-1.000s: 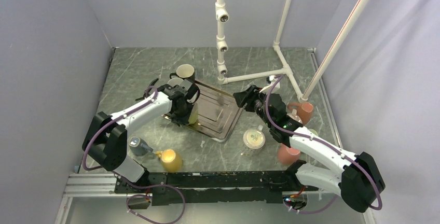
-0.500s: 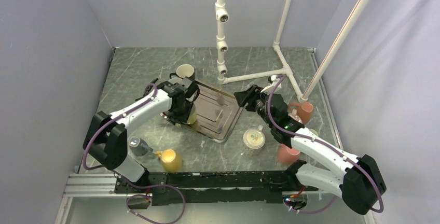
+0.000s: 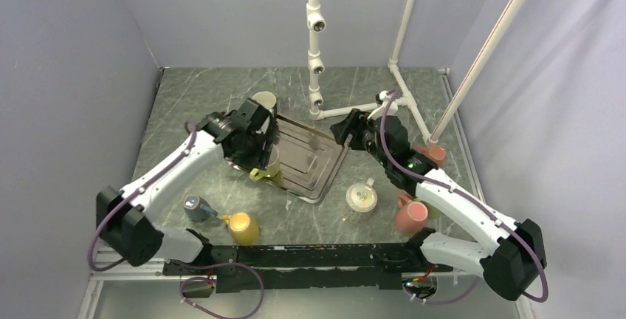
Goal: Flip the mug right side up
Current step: Place the cup on the tray, then move the cup to the center of the board.
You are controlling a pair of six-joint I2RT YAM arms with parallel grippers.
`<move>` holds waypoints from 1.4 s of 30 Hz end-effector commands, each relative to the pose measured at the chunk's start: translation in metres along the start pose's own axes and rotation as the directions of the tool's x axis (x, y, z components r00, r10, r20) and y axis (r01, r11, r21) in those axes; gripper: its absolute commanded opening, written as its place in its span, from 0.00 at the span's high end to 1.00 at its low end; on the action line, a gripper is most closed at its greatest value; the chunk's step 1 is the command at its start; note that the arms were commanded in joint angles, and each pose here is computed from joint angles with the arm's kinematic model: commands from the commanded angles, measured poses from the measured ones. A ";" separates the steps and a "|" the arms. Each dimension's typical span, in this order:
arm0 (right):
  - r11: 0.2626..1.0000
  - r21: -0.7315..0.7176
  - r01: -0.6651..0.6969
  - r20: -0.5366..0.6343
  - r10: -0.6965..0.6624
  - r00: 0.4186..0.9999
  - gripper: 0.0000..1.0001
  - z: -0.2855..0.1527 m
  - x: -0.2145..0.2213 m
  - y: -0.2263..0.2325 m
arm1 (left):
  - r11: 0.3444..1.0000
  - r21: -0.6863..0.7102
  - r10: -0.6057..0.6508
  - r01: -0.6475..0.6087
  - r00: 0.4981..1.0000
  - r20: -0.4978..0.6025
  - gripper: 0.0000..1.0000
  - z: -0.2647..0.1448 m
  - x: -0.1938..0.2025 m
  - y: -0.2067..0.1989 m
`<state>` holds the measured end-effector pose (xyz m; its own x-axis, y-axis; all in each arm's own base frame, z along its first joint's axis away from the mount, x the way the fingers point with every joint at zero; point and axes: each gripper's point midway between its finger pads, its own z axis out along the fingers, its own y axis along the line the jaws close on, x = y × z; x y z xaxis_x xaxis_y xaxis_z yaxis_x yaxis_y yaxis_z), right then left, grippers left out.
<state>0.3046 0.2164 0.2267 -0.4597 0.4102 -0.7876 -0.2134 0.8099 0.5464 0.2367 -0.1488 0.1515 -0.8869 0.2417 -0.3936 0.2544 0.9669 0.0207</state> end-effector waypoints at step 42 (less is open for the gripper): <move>0.315 -0.779 0.541 -0.064 -0.900 0.431 0.24 -0.039 0.299 0.229 | 0.898 -0.113 -0.278 0.425 0.749 0.601 0.06 -0.136 -0.044 0.088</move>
<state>0.0872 0.5017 0.1146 -0.0939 -0.5960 -0.7975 -0.9833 0.1810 -0.0196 0.2423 -0.0569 0.2962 -0.5097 -0.1025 -0.8542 -0.1914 0.9815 -0.0036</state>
